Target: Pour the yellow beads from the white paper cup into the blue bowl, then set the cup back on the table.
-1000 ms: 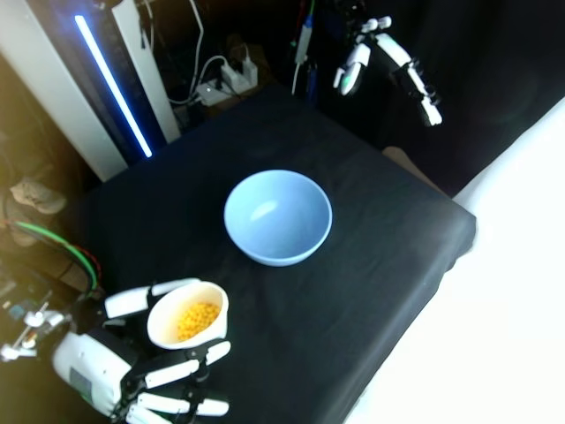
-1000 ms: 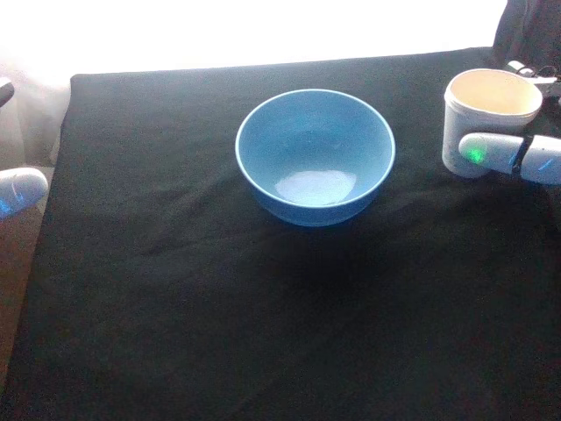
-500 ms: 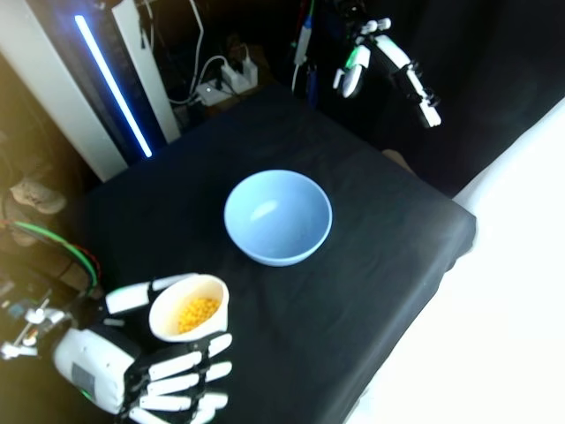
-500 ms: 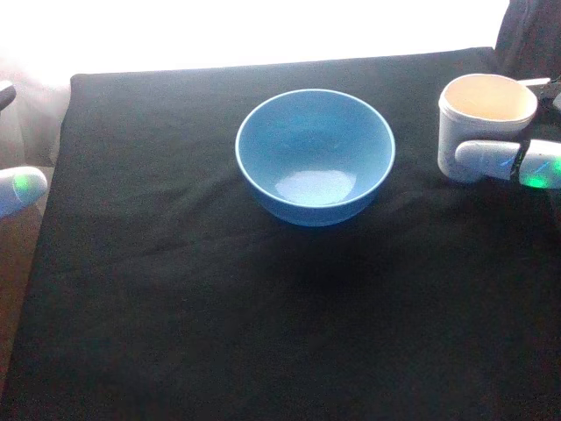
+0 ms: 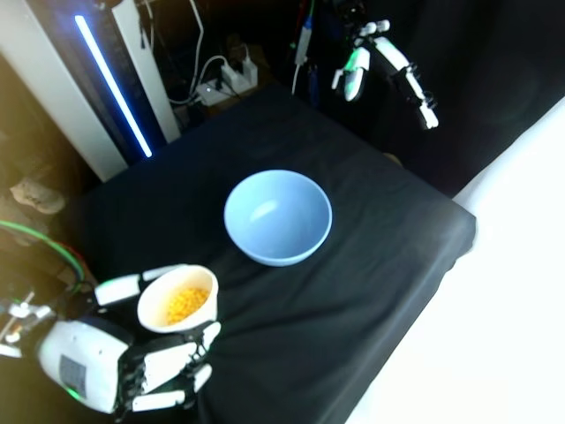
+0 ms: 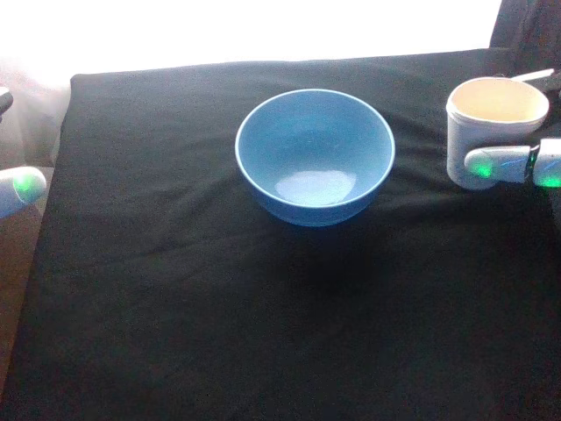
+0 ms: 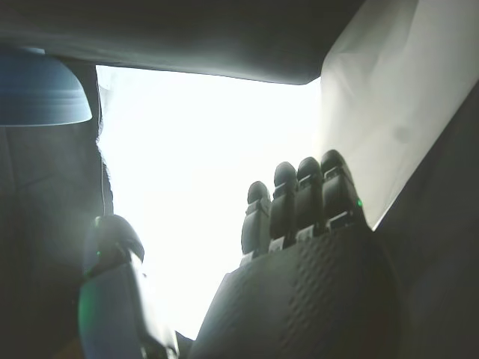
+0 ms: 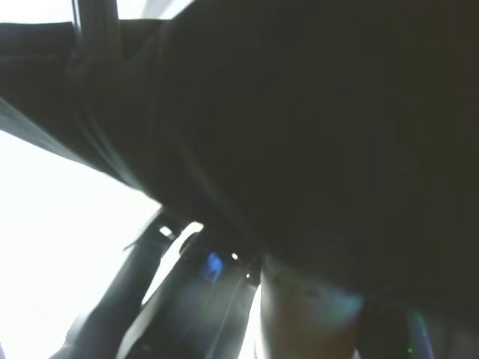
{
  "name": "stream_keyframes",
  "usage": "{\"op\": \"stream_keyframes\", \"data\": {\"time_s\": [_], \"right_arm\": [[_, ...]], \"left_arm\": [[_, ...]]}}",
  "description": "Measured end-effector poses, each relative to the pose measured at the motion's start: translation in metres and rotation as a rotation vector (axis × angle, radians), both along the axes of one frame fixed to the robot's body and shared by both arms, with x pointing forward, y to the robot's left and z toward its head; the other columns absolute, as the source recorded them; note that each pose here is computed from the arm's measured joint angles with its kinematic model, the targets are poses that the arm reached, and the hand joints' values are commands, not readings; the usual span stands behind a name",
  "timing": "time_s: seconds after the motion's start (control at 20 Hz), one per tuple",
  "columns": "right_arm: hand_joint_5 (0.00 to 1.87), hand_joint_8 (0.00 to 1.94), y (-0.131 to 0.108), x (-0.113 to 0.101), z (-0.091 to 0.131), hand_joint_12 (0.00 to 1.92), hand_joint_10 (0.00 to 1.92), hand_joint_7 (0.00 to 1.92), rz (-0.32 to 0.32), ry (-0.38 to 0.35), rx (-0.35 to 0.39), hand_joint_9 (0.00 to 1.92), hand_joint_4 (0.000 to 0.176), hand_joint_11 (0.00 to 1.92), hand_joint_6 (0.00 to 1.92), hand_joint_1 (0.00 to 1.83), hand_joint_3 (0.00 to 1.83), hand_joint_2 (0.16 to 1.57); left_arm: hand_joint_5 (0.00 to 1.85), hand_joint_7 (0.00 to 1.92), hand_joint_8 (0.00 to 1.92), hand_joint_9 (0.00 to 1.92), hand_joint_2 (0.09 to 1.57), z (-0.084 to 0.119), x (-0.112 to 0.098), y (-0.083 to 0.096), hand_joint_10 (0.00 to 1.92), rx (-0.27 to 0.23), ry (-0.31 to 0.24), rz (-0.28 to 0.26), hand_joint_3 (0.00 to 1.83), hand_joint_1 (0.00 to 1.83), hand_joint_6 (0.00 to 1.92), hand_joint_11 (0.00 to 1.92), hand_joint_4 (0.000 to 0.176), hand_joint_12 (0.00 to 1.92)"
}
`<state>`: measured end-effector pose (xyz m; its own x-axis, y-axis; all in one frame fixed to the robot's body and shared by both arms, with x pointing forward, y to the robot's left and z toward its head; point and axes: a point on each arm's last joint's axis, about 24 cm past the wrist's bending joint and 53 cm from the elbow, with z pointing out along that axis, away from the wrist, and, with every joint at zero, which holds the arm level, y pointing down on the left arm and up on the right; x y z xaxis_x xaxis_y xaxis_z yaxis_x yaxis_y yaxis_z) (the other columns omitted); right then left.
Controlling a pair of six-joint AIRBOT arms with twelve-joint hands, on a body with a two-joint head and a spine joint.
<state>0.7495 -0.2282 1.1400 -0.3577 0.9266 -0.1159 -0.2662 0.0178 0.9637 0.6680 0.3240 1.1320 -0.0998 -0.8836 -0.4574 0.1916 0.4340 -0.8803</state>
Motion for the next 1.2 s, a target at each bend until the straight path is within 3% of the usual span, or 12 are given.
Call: {"op": "stream_keyframes", "data": {"time_s": [0.05,0.1,0.15,0.45,0.65,0.7,0.8,0.85,0.9,0.95,1.05,1.2], "right_arm": [[0.97,0.11,0.001,-0.001,0.006,0.7,0.0,1.12,-0.001,-0.013,-0.01,1.2,0.0,0.86,0.98,1.15,0.0,1.12],[0.99,0.54,0.003,-0.001,0.009,0.69,0.01,1.18,0.004,-0.02,-0.02,1.25,0.0,0.93,0.94,1.23,0.01,1.08],[0.98,0.66,0.006,-0.001,0.016,0.71,0.01,1.19,0.016,-0.037,-0.033,1.28,0.0,0.98,0.93,1.24,0.0,1.08],[1.08,0.76,0.007,-0.002,0.044,1.14,0.01,1.17,0.035,-0.093,-0.08,1.34,0.0,0.83,0.72,1.25,0.0,1.06],[1.05,0.73,0.027,0.003,0.078,1.1,0.0,1.2,0.077,-0.162,-0.134,1.32,0.0,0.76,0.76,1.26,0.0,1.06],[1.09,0.82,0.037,0.003,0.086,1.15,0.02,1.18,0.101,-0.182,-0.16,1.36,0.0,0.8,0.62,1.27,0.0,1.05],[1.01,0.74,0.053,0.004,0.096,1.12,0.02,1.19,0.131,-0.207,-0.209,1.38,0.0,0.85,0.82,1.26,0.0,1.07],[1.11,0.91,0.059,0.005,0.097,1.16,0.0,0.99,0.141,-0.207,-0.237,0.99,0.0,0.3,0.82,1.25,0.01,1.08],[1.16,1.09,0.062,0.006,0.097,1.41,0.03,0.94,0.148,-0.205,-0.255,0.97,0.0,0.19,0.63,1.24,0.0,1.09],[1.28,1.01,0.067,0.007,0.096,1.71,0.9,1.06,0.157,-0.203,-0.289,0.8,0.0,0.34,0.26,1.27,0.0,1.06],[1.06,0.69,0.073,0.01,0.098,1.41,0.8,1.22,0.165,-0.204,-0.341,1.18,0.0,0.91,0.74,1.27,0.0,1.06],[1.04,0.77,0.074,0.012,0.097,1.36,0.74,1.16,0.166,-0.203,-0.378,1.16,0.0,0.82,0.8,1.25,0.0,1.07]], "left_arm": [[0.12,0.17,0.0,0.12,0.87,0.0,0.0,0.0,0.01,0.0,0.0,0.001,0.0,0.42,0.0,0.07,0.078,0.05],[0.11,0.17,0.0,0.12,0.87,0.0,0.0,0.0,0.0,0.0,0.0,0.001,0.0,0.43,0.0,0.07,0.08,0.05],[0.11,0.18,0.0,0.12,0.87,0.0,0.0,0.0,0.0,0.0,0.0,0.0,0.01,0.44,0.0,0.07,0.081,0.05],[0.1,0.17,0.0,0.12,0.85,-0.001,-0.001,0.0,0.0,0.004,0.004,-0.002,0.0,0.47,0.0,0.06,0.071,0.06],[0.12,0.18,0.0,0.14,0.8,-0.001,0.0,0.002,0.01,0.001,0.004,0.005,0.0,0.49,0.01,0.07,0.079,0.07],[0.11,0.18,0.0,0.13,0.79,-0.001,-0.001,0.001,0.0,0.003,0.003,0.002,0.0,0.5,0.0,0.06,0.055,0.07],[0.1,0.17,0.0,0.12,0.79,-0.001,-0.001,0.0,0.0,0.005,0.003,-0.004,0.0,0.49,0.0,0.06,0.049,0.07],[0.1,0.18,0.0,0.12,0.81,-0.001,-0.001,0.001,0.0,0.004,0.003,0.0,0.0,0.51,0.0,0.05,0.04,0.06],[0.1,0.18,0.01,0.12,0.81,-0.001,-0.001,0.001,0.0,0.003,0.004,0.002,0.0,0.51,0.0,0.05,0.048,0.07],[0.1,0.18,0.0,0.11,0.79,-0.001,-0.001,0.001,0.0,0.002,0.004,0.003,0.0,0.51,0.0,0.04,0.06,0.07],[0.11,0.16,0.0,0.1,0.8,-0.001,-0.001,0.0,0.0,0.006,0.003,-0.004,0.0,0.51,0.0,0.04,0.077,0.07],[0.11,0.15,0.0,0.09,0.8,-0.002,-0.001,-0.001,0.0,0.007,0.006,-0.008,0.0,0.51,0.01,0.03,0.081,0.07]]}}
